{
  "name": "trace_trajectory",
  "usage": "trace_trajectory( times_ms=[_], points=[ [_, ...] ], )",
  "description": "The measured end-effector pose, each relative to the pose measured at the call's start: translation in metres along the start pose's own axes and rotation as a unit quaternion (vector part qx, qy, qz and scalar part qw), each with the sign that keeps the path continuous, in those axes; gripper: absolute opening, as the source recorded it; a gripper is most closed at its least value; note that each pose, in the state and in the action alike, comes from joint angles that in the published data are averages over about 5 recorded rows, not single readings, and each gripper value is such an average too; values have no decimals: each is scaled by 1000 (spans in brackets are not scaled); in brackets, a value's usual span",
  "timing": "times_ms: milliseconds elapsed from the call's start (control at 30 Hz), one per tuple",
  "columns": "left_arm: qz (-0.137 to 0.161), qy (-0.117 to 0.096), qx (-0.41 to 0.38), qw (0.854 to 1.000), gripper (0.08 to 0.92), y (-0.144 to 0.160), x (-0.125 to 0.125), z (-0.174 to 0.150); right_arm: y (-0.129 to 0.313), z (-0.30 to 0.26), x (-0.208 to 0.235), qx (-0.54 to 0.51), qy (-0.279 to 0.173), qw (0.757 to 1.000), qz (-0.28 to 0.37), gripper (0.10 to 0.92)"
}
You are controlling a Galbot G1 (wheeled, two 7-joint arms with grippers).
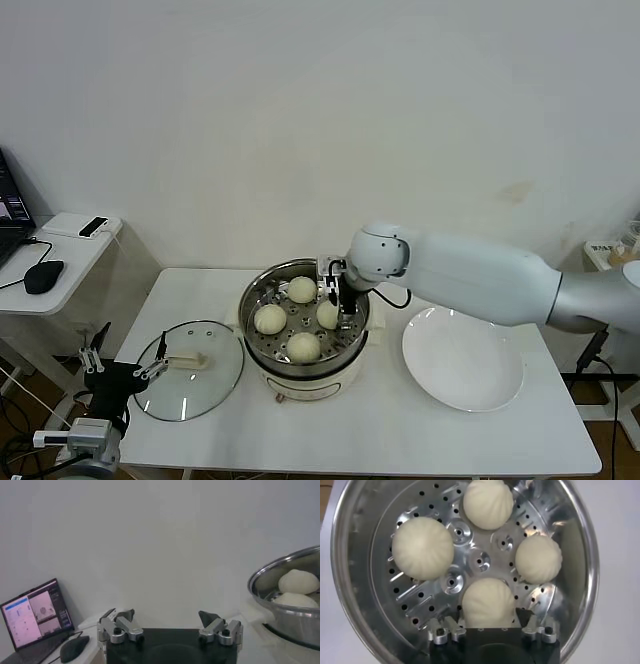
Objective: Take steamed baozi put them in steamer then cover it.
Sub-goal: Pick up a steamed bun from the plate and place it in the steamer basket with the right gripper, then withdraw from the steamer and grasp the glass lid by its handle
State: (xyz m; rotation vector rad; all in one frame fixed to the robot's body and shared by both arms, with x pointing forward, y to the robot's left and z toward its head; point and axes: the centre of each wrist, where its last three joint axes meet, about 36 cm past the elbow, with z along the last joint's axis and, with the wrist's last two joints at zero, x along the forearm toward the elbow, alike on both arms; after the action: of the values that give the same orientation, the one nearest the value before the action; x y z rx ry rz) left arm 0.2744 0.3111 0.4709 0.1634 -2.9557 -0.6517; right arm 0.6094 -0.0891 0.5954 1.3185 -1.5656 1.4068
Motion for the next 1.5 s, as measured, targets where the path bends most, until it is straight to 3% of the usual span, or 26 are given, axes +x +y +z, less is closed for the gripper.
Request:
trace_trajectory(
  times_ms=[333,500,667,867,1167,1333,1500],
  points=[
    [1,-1,2,1000,823,-1,0,0,19,15,24,-15,-47,998,50,823],
    [0,0,2,1000,823,-1,0,1,44,32,18,-35,-98,988,115,823],
    [-1,4,3,1000,823,-2,0,4,74,50,1,-66,-170,963,197,823],
    [0,5,4,1000,823,-5,-1,9,110,78,-20,-125,-265,911,291,823],
    [2,9,-7,1000,823,-14,-4,27,167,137,-51,-233,-367,807,399,823],
    [-1,6,-52,999,823,-15,-7,47,206,173,-64,-303,-390,748,443,823],
    [-10,-10,-163,986,823,-8,-10,77,251,208,-72,-371,-379,698,482,823]
  ],
)
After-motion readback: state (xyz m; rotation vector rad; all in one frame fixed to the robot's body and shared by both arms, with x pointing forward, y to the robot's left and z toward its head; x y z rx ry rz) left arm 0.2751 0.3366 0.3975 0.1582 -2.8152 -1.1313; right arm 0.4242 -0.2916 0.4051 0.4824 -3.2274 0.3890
